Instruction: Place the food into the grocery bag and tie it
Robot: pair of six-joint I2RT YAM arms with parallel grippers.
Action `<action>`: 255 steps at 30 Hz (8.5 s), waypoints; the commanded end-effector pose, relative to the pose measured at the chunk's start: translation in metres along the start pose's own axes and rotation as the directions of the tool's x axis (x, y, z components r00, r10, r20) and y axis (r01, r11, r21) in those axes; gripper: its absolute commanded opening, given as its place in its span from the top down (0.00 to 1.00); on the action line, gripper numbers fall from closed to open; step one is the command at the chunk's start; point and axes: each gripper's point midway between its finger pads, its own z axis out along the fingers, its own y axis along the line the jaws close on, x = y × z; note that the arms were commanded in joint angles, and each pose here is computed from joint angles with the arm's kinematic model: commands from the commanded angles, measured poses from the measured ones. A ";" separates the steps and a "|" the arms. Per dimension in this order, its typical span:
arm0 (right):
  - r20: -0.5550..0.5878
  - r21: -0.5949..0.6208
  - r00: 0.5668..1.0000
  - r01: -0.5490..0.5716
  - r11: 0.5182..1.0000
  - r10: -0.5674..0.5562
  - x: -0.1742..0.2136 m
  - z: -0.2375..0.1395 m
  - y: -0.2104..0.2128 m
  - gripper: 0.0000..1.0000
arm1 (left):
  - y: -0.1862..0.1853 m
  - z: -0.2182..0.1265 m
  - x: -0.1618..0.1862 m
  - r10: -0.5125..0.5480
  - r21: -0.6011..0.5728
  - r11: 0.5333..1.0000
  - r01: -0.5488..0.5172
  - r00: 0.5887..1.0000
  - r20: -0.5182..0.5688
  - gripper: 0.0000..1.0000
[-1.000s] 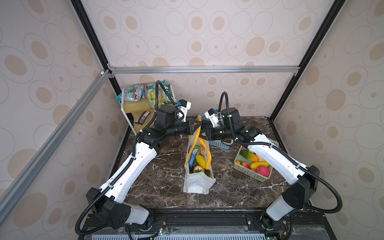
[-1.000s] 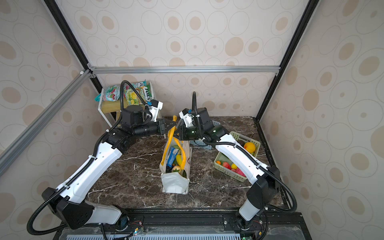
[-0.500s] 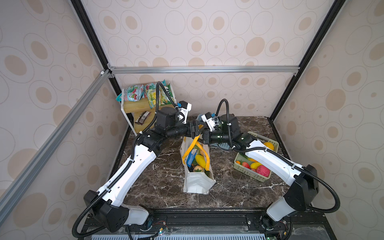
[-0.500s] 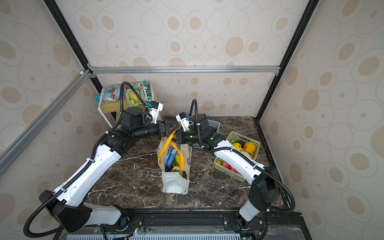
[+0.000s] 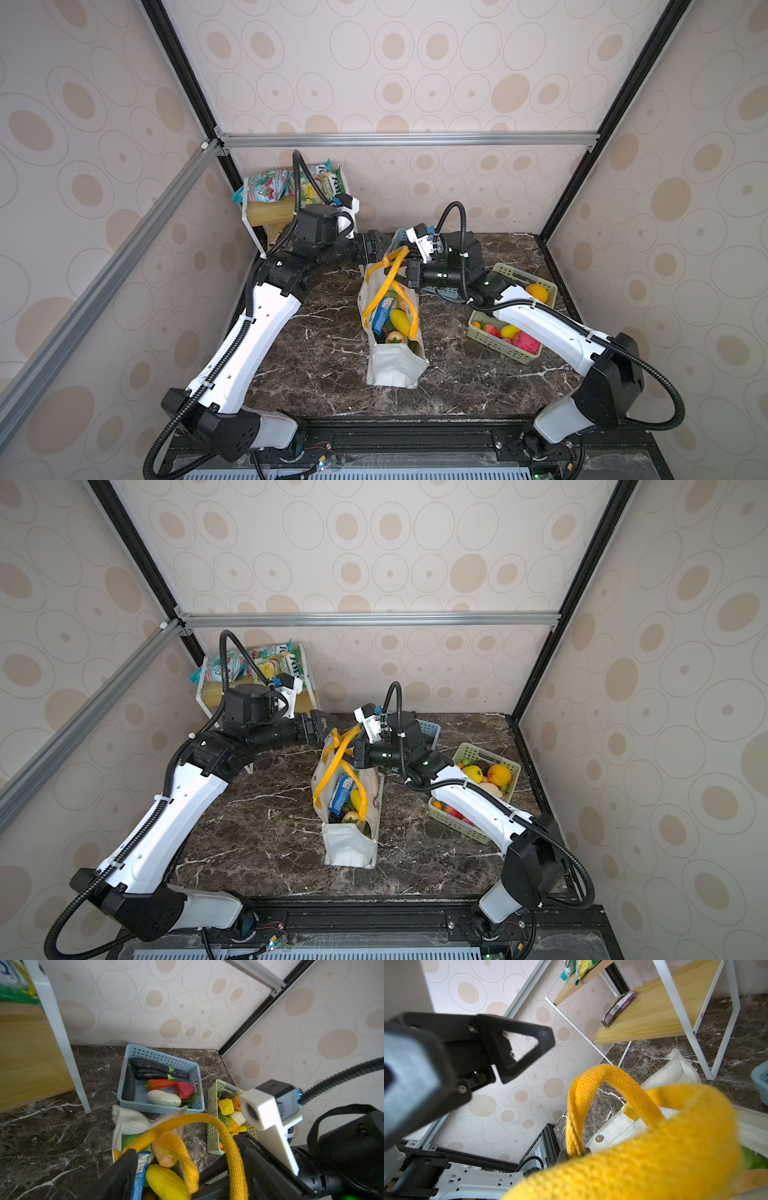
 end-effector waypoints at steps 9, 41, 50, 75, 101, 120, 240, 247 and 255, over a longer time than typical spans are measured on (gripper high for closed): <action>0.007 -0.039 0.998 0.058 0.998 -0.057 0.001 -0.003 0.023 0.85 | -0.001 0.017 0.034 -0.054 0.025 0.998 0.057 0.991 -0.123 0.20; -0.190 0.152 0.975 0.142 0.978 -0.112 0.062 -0.062 -0.019 0.56 | -0.028 0.007 0.039 -0.117 0.186 0.972 0.145 0.981 -0.154 1.00; -0.113 0.021 0.976 0.189 0.982 -0.186 0.065 -0.031 -0.012 0.50 | -0.037 0.002 0.035 -0.159 0.222 0.956 0.192 0.975 -0.158 1.00; 0.293 -0.250 0.855 0.501 0.829 -0.428 0.051 0.024 0.048 0.40 | -0.033 -0.008 0.036 -0.282 0.178 0.937 0.302 0.951 -0.131 1.00; 0.330 -0.182 0.888 0.393 0.901 -0.321 0.034 0.040 0.057 0.87 | -0.014 0.000 0.044 -0.342 0.124 0.929 0.349 0.937 -0.076 1.00; 0.260 0.520 0.959 -0.040 0.853 -0.113 0.055 -0.125 -0.098 1.00 | 0.158 -0.022 0.080 -0.268 -0.247 0.934 0.258 0.963 -0.007 1.00; 0.060 0.957 0.915 0.061 0.282 -0.400 0.090 -0.266 -0.349 0.00 | 0.305 -0.005 0.138 0.500 -0.673 0.720 -0.172 0.801 0.330 0.01; 0.054 0.956 0.921 0.064 0.288 -0.385 0.091 -0.265 -0.348 0.00 | 0.307 -0.003 0.137 0.489 -0.669 0.724 -0.166 0.808 0.329 0.01; 0.052 0.956 0.923 0.064 0.287 -0.380 0.092 -0.265 -0.349 0.00 | 0.310 0.001 0.137 0.485 -0.669 0.723 -0.172 0.816 0.315 0.01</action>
